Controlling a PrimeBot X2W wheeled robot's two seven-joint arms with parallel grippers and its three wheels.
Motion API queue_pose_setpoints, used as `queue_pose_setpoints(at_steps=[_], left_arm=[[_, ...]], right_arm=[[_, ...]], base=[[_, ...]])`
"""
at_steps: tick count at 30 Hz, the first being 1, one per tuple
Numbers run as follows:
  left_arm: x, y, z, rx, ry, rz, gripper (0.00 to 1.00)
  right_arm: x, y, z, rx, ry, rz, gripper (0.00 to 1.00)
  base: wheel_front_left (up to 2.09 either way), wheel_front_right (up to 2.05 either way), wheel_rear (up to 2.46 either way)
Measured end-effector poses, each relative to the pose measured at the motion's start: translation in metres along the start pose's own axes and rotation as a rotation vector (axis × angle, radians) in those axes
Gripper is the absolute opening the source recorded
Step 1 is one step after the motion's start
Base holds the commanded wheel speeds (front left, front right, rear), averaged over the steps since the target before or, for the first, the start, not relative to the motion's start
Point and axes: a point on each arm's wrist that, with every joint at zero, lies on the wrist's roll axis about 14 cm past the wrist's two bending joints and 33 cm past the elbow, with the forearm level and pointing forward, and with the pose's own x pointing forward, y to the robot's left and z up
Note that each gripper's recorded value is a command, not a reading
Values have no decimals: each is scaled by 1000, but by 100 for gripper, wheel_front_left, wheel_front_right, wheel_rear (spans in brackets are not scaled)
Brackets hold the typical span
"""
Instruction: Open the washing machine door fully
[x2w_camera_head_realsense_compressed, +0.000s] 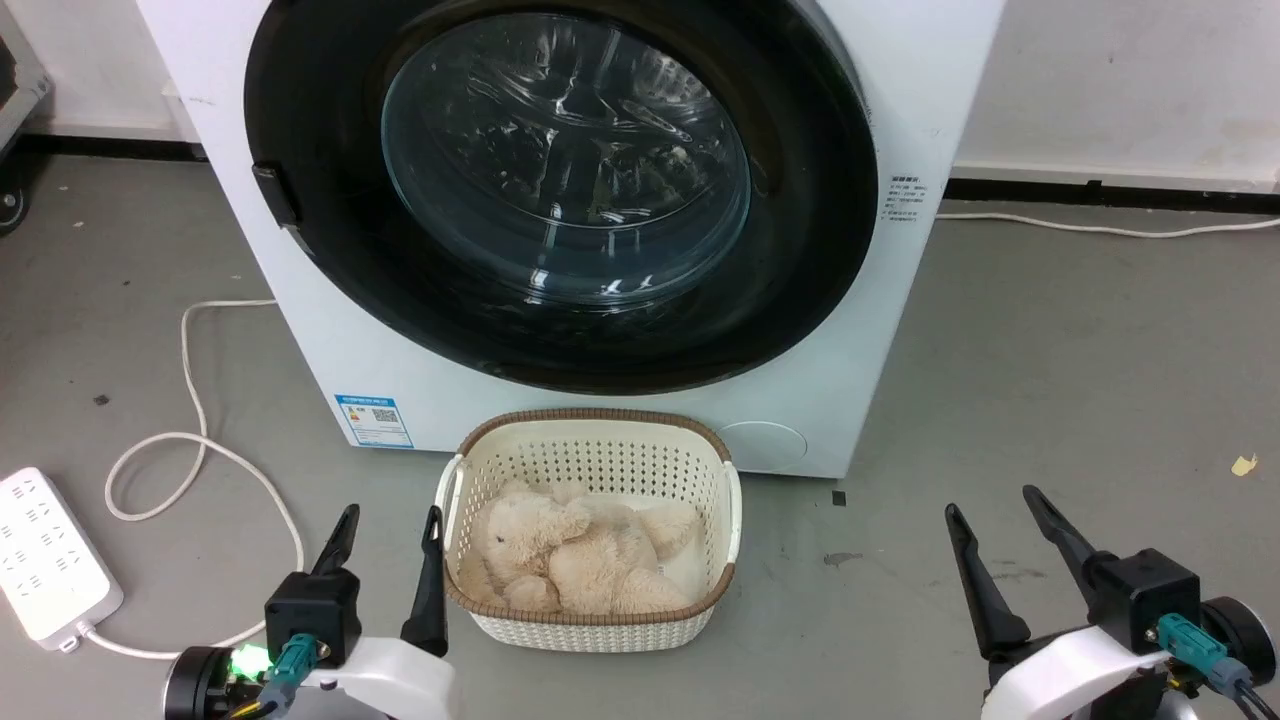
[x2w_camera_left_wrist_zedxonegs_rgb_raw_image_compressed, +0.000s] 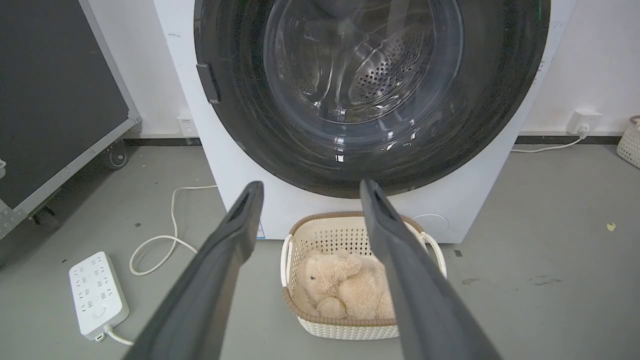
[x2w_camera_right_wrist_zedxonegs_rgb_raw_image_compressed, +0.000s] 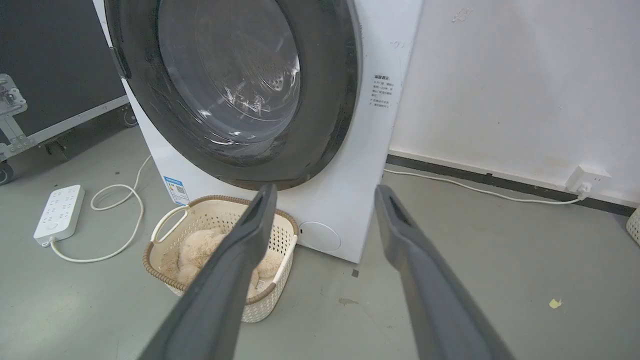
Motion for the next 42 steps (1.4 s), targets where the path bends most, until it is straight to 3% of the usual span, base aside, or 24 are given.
queue_pose_setpoints(at_steps=[19, 20, 21, 42], left_arm=[[16, -4, -9, -2, 2, -5, 100], [18, -5, -10, -2, 4, -5, 100], [20, -4, -12, -2, 4, -4, 100], [29, -1, -12, -8, -22, 16, 100]], right_arm=[[30, -2, -3, -10, -14, 18, 100], [33, -3, -3, -8, -16, 20, 46], [39, -5, 0, -2, -26, 21, 0], [111, -37, 37, 280, -71, -28, 0]], base=[[0, 0, 0], [0, 0, 0], [0, 0, 0], [0, 0, 0]])
